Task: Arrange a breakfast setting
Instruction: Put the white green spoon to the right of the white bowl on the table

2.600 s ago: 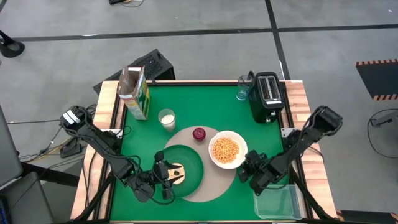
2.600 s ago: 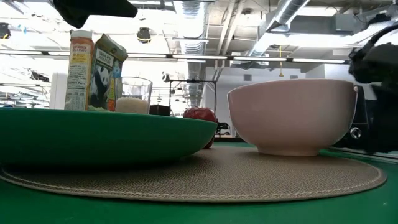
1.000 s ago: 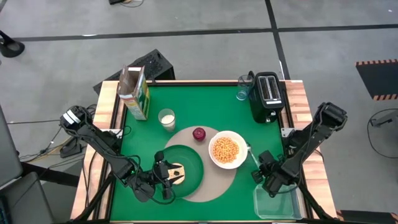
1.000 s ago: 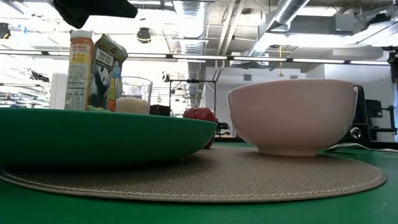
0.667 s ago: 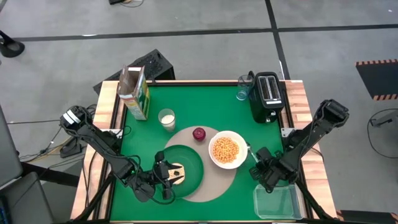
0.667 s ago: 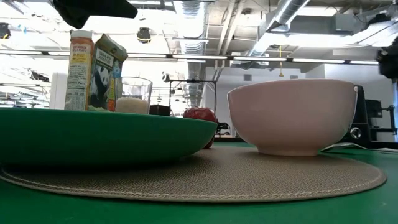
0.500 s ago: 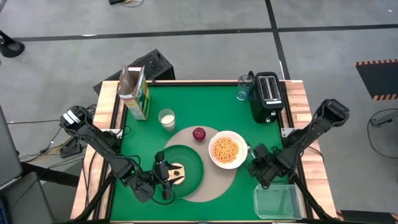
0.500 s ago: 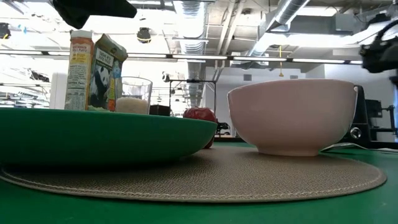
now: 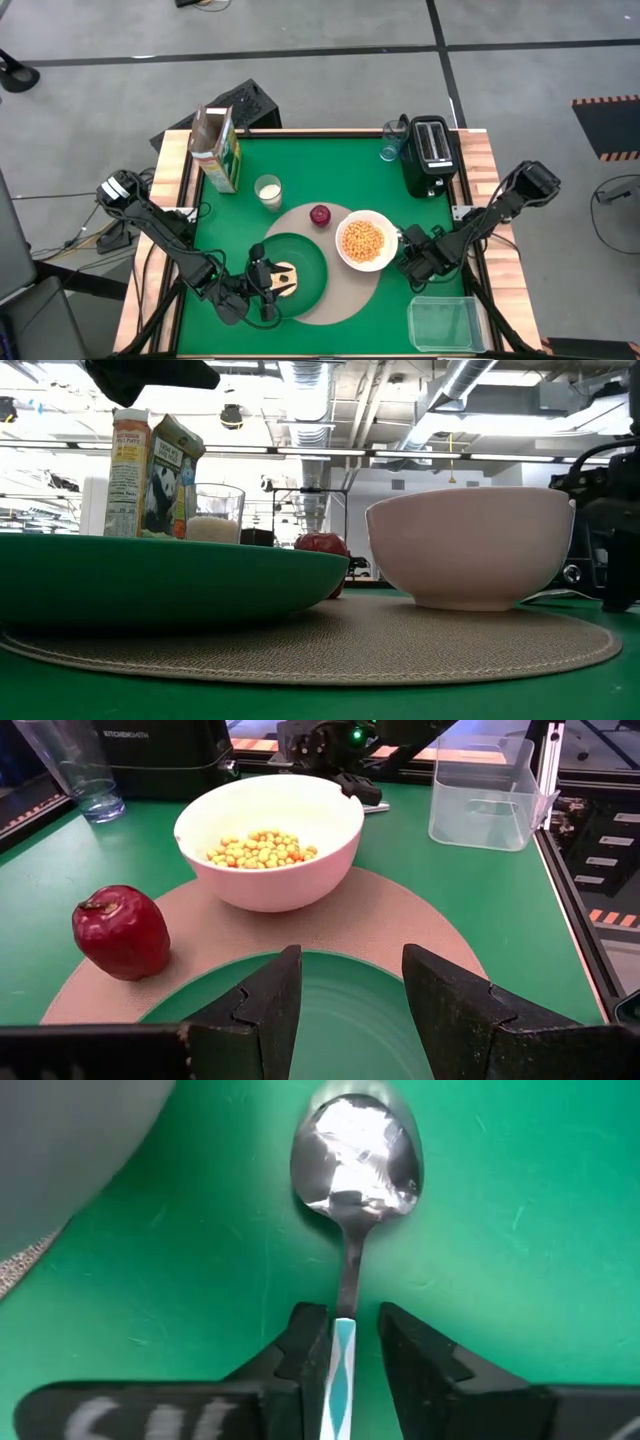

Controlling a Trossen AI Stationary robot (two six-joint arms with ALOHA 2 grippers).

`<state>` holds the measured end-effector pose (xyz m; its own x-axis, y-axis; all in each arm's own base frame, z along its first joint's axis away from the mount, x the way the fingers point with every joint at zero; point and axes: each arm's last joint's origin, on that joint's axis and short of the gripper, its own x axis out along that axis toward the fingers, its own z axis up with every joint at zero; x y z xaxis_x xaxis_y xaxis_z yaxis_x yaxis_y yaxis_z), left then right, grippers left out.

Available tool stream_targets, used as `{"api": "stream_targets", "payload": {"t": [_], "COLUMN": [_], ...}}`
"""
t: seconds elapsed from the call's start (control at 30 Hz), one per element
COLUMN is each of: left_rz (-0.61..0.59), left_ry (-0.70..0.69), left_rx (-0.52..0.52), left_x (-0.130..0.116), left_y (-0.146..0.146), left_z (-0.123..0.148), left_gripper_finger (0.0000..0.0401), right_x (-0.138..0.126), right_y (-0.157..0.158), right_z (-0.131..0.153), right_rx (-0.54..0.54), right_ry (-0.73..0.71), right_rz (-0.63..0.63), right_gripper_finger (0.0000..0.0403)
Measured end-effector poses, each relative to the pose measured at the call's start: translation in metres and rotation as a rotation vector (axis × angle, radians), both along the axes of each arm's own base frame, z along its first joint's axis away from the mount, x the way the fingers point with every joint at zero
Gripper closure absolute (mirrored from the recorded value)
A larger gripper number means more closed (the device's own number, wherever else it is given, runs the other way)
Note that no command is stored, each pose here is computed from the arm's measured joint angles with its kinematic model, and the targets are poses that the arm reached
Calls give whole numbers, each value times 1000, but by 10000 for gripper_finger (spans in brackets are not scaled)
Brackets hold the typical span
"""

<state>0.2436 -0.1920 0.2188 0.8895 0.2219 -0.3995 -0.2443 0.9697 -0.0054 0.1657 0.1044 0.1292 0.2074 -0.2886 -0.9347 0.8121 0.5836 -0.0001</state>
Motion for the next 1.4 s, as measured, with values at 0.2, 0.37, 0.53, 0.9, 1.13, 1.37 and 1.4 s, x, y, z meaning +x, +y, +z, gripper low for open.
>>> {"api": "stream_targets", "payload": {"t": [0.2, 0.37, 0.53, 0.9, 1.13, 1.37, 1.4], "left_rz": [1, 1, -2, -6, -6, -3, -2], "left_ry": [1, 1, 2, 3, 3, -1, -3], "left_rx": [3, 3, 2, -1, -1, -6, -8], "left_x": [0, 0, 0, 0, 0, 1, 1], "left_y": [1, 1, 0, 0, 0, 1, 1], "left_z": [0, 0, 0, 0, 0, 0, 1], "left_gripper_finger": [238, 238, 238, 238, 238, 238, 238], "right_x": [-1, -4, -8, -30, -39, -35, -33], "right_y": [0, 1, 6, 10, 9, 15, 16], "right_z": [0, 0, 9, 50, 83, 111, 114], "right_rx": [-2, -8, 19, -13, 5, -9, -15], "right_ry": [9, 21, 36, -64, -321, -626, -662], "right_rz": [8, 18, 31, -24, -3, 104, 127], "right_gripper_finger": [300, 348, 378, 375, 374, 374, 374]}}
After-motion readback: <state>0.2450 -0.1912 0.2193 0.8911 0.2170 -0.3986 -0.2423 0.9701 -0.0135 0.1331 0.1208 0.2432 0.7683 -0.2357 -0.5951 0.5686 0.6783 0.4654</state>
